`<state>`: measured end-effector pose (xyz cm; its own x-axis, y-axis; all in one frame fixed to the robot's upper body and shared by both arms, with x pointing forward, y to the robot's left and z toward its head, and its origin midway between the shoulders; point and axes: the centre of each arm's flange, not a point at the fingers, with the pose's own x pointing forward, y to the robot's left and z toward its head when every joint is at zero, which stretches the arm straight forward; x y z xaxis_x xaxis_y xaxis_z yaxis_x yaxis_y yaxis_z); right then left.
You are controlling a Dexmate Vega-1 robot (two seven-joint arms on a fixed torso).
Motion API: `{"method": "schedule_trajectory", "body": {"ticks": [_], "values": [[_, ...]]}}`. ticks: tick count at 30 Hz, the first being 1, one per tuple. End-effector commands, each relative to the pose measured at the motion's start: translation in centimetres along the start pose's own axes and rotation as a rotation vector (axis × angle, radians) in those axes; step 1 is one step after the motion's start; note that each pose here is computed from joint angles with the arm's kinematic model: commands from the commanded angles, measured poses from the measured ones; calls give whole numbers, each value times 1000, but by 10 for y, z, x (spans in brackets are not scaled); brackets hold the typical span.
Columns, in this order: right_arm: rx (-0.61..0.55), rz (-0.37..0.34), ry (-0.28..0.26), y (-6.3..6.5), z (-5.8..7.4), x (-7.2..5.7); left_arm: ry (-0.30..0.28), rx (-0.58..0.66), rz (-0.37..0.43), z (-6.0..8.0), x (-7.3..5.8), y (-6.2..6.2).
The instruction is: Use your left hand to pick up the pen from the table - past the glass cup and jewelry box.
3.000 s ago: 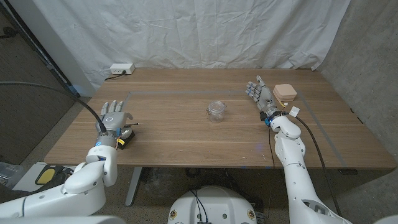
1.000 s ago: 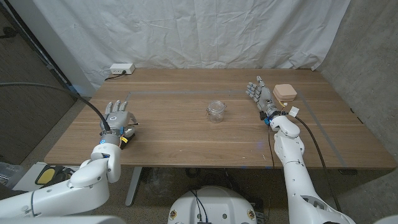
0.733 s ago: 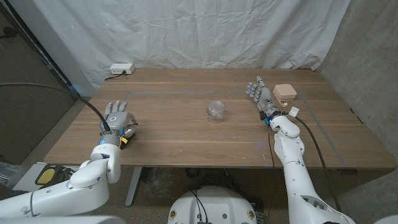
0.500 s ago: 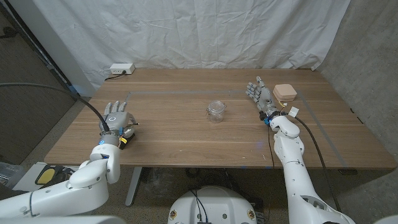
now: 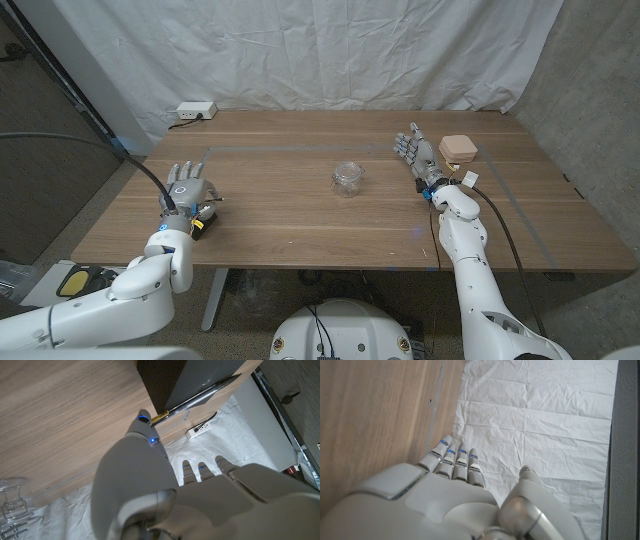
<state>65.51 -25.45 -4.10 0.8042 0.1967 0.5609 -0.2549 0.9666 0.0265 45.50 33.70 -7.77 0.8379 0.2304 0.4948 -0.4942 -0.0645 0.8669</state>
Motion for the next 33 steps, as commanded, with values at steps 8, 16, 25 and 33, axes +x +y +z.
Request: {"method": "schedule_trajectory", "body": {"ticks": [8, 16, 25, 33], "values": [[0, 3, 9, 2, -2, 7, 4, -3, -4, -1, 4, -1], [-1, 0, 8, 1, -1, 8, 4, -10, -4, -1, 6, -2], [-2, -2, 14, 1, -1, 6, 0, -17, -4, -1, 7, -4], [-4, -4, 15, 2, -1, 5, 0, -21, -5, -2, 7, -5]]}}
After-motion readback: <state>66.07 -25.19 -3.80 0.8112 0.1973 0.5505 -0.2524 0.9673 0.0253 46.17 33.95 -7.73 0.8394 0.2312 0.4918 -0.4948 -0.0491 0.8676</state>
